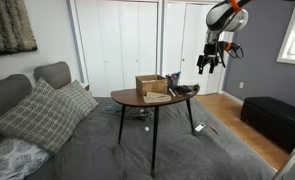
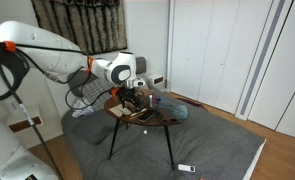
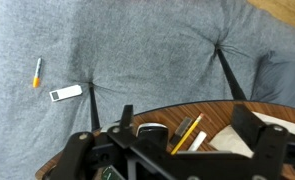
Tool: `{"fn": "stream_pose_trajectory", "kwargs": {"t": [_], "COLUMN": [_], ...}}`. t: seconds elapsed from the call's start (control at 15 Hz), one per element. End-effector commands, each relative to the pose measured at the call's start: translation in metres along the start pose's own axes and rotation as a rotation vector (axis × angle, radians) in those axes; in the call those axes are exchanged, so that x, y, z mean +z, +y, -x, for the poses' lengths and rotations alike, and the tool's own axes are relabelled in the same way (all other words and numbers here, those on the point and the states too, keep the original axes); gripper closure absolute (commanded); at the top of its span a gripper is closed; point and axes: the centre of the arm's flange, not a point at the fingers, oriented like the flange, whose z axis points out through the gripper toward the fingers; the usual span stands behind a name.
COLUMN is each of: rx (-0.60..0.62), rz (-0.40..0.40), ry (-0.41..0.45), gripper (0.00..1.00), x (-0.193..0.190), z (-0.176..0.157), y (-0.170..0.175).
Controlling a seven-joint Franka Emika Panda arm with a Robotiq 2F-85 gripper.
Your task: Pick up the glasses case and put it in the cardboard box
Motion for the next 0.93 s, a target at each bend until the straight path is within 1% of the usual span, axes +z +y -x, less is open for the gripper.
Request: {"fn": "stream_pose_trajectory", "kwargs": {"t": [0.0, 0.2, 0.53, 0.87], "rx": [0.064, 0.094, 0.123, 0.139], "rz": [0.069, 0.096, 0.139, 0.133], "ry": [0.021, 0.012, 0.026, 0.009], "gripper": [0.00, 0.00, 0.00, 0.00], "x": [0.028, 0.049, 0.075, 0.098], "z": [-0.024, -0.036, -0.062, -0.084], "y": [-0.002, -0.004, -0.004, -0.011]}}
